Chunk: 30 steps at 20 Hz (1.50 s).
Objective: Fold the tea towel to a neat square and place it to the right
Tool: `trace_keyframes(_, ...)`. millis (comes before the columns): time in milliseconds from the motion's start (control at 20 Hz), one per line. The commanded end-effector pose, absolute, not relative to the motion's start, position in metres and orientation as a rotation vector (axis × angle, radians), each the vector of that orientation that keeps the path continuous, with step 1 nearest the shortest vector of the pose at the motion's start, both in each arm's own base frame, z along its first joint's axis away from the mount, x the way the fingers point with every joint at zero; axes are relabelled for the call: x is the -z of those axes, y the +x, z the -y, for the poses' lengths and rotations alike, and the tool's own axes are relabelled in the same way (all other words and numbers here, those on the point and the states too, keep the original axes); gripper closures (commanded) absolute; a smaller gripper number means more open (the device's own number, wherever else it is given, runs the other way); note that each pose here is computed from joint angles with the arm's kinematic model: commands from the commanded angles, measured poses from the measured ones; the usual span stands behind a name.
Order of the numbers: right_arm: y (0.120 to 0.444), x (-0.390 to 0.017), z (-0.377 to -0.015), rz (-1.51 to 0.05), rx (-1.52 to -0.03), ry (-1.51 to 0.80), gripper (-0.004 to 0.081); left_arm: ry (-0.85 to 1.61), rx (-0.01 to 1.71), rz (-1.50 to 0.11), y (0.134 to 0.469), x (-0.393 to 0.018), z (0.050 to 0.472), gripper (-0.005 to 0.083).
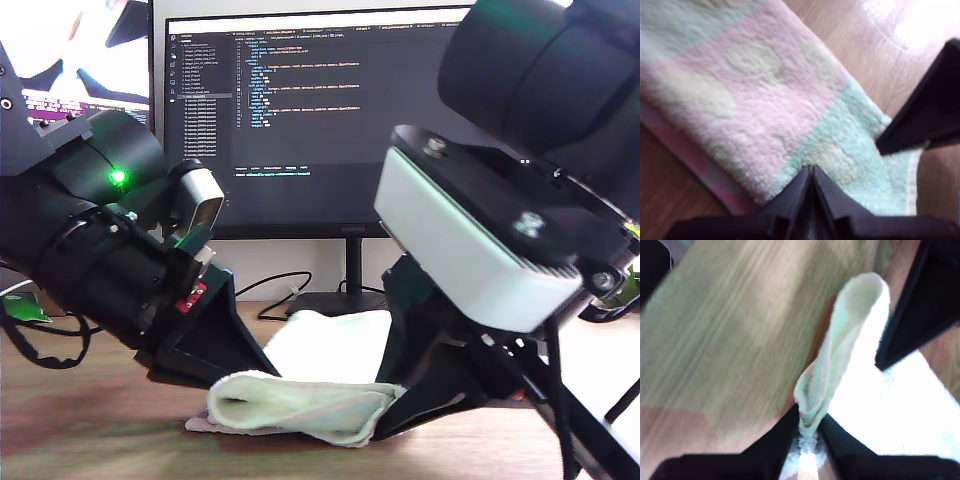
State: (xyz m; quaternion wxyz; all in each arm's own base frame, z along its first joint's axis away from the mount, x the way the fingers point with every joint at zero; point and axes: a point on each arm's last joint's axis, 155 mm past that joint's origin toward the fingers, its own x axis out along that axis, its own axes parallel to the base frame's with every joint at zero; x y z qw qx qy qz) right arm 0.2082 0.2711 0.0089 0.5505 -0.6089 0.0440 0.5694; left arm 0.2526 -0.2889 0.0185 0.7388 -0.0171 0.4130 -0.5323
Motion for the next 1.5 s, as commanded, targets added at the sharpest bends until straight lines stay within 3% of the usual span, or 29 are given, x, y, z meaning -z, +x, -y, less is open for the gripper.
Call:
trace_keyframes(0,0.193,0.006,-0.268,-0.167,-1.395,-1.42,0.0781,-0.033,1.153,-0.889,0.264,-0.02,0.287,0.0795)
trace_keyframes(400,0.172,-0.01,-0.28,-0.172,-1.41,-1.332,0.0781,-0.036,1.155,-0.781,0.285,-0.058,0.291,0.0795)
trace_keyframes(750,0.142,-0.042,-0.282,-0.16,-1.451,-1.234,0.0781,-0.018,1.175,-0.717,0.289,-0.068,0.298,0.0795)
trace_keyframes(1100,0.114,-0.059,-0.274,-0.203,-1.507,-1.134,0.0781,-0.005,1.201,-0.771,0.28,-0.036,0.31,0.0795)
trace_keyframes(1450,0.111,-0.086,-0.277,-0.251,-1.462,-0.96,0.0781,0.039,1.221,-0.88,0.259,-0.001,0.312,0.0795)
